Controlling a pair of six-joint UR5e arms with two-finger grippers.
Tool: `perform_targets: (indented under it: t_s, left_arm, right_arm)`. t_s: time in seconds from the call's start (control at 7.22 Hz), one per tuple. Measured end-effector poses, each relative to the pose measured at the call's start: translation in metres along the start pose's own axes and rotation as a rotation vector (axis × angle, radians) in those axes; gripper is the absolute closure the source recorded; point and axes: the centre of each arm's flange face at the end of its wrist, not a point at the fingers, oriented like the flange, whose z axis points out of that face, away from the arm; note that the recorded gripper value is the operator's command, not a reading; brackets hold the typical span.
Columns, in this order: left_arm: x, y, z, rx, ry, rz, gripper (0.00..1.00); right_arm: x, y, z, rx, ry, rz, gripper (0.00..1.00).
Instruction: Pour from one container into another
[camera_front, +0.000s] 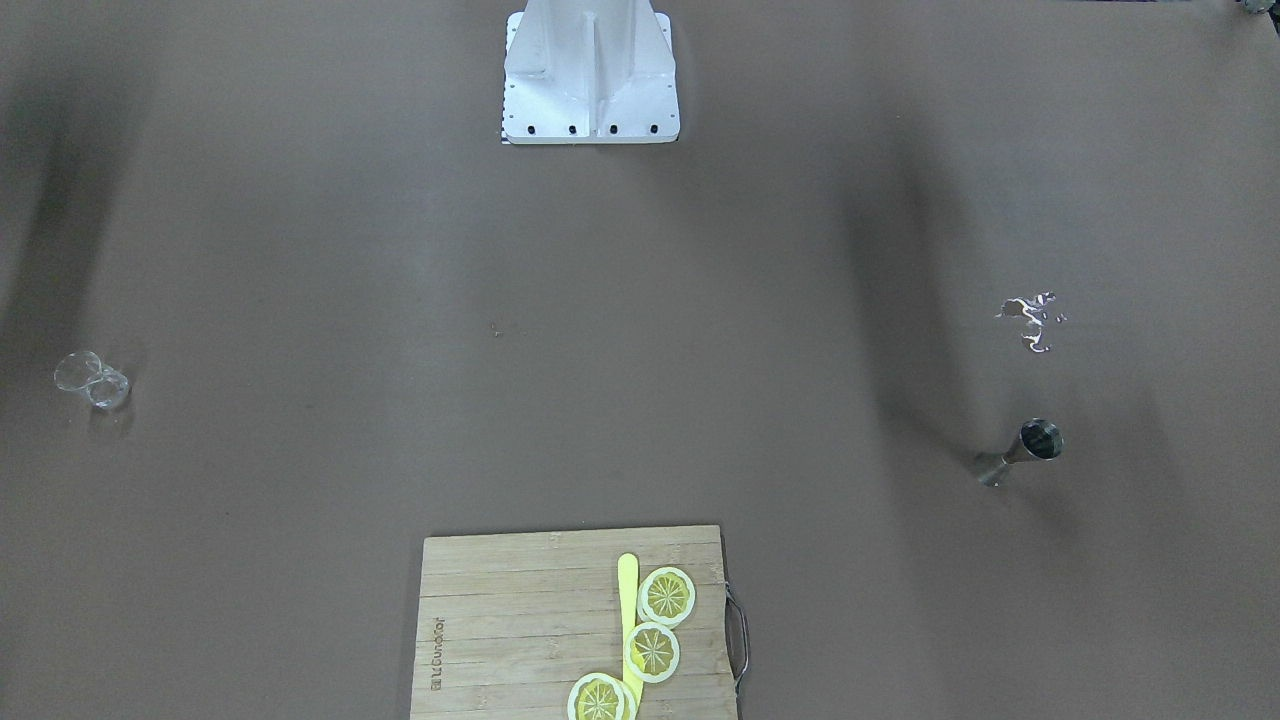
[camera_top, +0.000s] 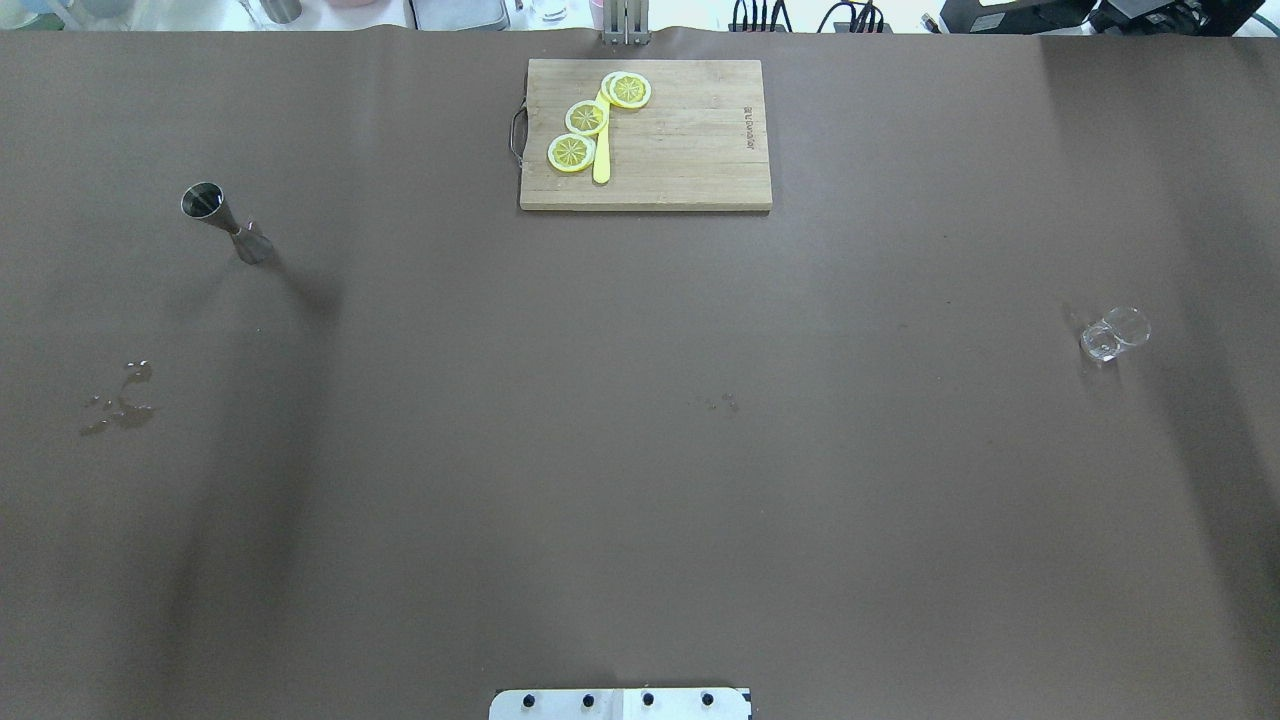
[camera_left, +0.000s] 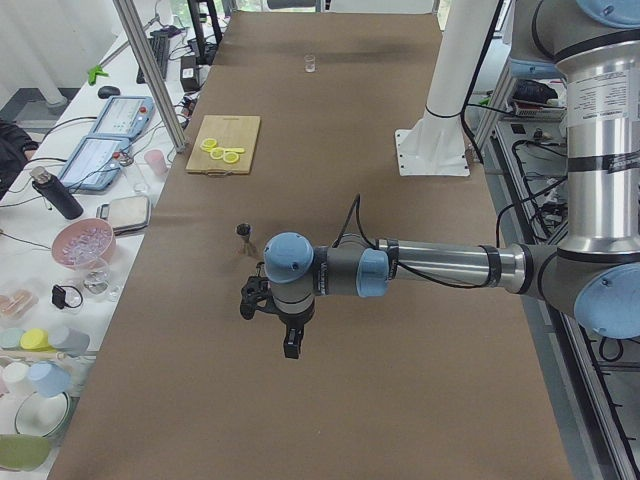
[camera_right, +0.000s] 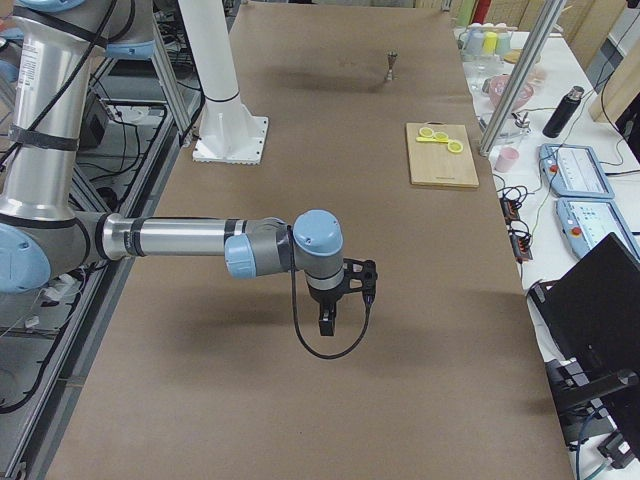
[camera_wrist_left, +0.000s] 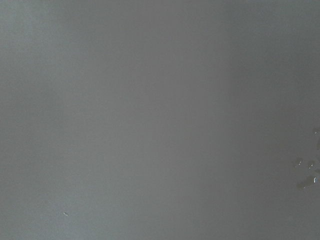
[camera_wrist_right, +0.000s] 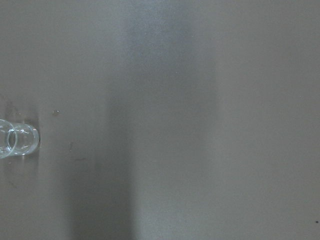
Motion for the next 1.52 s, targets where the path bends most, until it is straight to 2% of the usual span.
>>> perform_targets:
  t_s: [0.69,1.52]
  left_arm:
    - [-0.015,0.007,0.016,-0.034,0.003,-0.032,0.01]
    - [-0.013,0.001,0.014,-0.029,0.003,-0.027,0.01]
  right_arm:
    - [0.005,0.001,0.008,-0.016,0.027,0.006,0.0]
    - [0.003,0.0,0.007,-0.013,0.013,0.002,0.0]
